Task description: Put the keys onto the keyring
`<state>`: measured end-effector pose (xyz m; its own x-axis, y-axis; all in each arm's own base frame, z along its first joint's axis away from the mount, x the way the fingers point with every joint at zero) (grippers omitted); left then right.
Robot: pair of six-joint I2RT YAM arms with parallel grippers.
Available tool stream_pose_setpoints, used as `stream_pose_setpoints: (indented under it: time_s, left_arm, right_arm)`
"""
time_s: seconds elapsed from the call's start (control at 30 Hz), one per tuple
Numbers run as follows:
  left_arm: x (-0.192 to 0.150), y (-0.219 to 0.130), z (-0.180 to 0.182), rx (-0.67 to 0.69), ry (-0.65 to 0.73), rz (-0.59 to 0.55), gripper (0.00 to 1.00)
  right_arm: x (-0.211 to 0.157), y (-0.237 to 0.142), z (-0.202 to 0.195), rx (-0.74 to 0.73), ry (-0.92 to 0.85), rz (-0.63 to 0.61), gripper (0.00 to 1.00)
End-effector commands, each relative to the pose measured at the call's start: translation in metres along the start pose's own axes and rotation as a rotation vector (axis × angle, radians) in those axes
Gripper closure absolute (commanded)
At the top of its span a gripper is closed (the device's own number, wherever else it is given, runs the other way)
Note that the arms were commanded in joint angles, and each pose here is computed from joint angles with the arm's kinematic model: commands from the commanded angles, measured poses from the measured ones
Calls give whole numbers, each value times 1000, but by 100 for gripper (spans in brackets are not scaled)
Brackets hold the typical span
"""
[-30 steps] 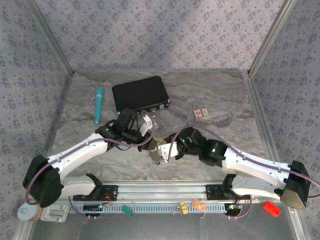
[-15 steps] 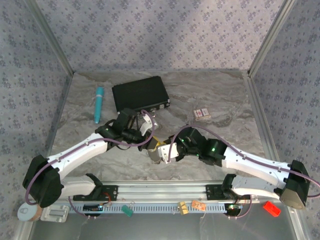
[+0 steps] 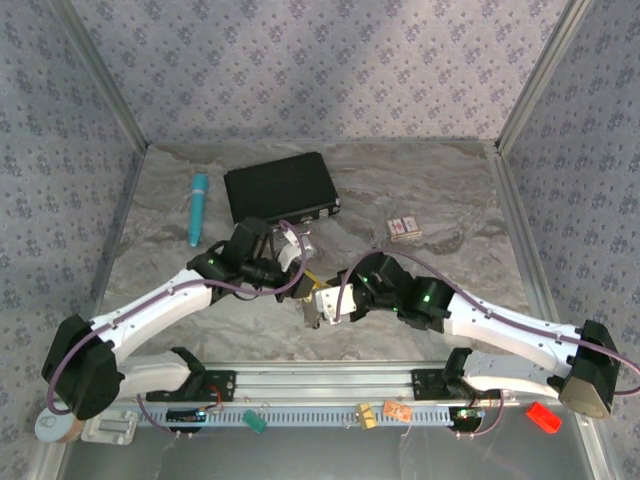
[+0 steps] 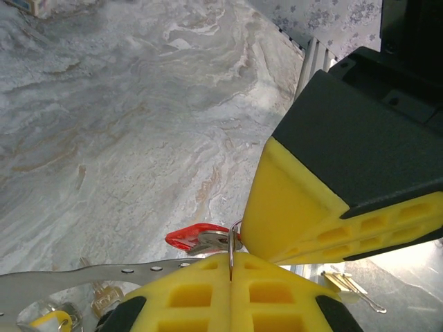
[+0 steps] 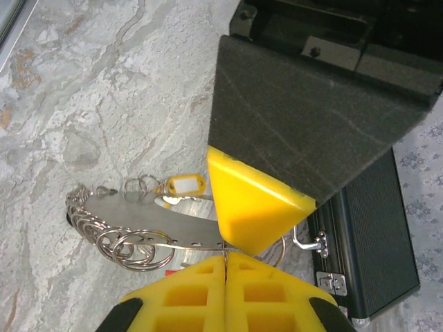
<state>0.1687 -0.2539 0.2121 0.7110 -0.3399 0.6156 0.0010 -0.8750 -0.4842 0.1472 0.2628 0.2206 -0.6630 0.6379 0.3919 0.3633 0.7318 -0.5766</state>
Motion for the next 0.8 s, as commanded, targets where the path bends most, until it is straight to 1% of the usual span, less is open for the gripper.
stream_pose_setpoints:
  time_s: [0.0, 0.23, 0.4, 0.43, 0.47, 0.53, 0.67, 0.77]
  left_arm:
    - [17, -9, -5, 13, 56, -105, 100]
    - [19, -10, -3, 35, 49, -121, 100]
    - [22, -14, -6, 33, 78, -165, 100]
    - [23, -15, -7, 35, 89, -176, 100]
    - [24, -16, -7, 38, 101, -185, 100]
    - [24, -19, -8, 49, 120, -205, 100]
    - [26, -22, -7, 75, 159, -240, 100]
    - [26, -22, -7, 84, 181, -252, 100]
  right_arm:
    - [4, -5, 1, 17, 39, -21, 100]
    - [6, -6, 1, 15, 44, -33, 100]
    - [7, -6, 4, 24, 50, -35, 100]
    - [7, -6, 4, 23, 50, -35, 97]
    - [6, -6, 5, 26, 51, -34, 92]
    - [7, -8, 6, 31, 60, -38, 78]
    - [5, -18, 5, 24, 95, -44, 69]
    - [1, -26, 2, 0, 134, -39, 67]
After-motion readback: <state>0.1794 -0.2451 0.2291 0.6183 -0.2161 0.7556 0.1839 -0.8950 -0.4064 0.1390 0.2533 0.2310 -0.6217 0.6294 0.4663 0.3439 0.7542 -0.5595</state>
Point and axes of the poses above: each hand's point on the last joint's axis, 136 mm out from that joint toward the fingers, its own y axis out along the fingers, its own z axis along the line the jaws close on, x = y × z, the point moved 5 cm from there along -y, back along the fingers, and after that the axes turned 10 degrees about -y, right-handed, at the moved point
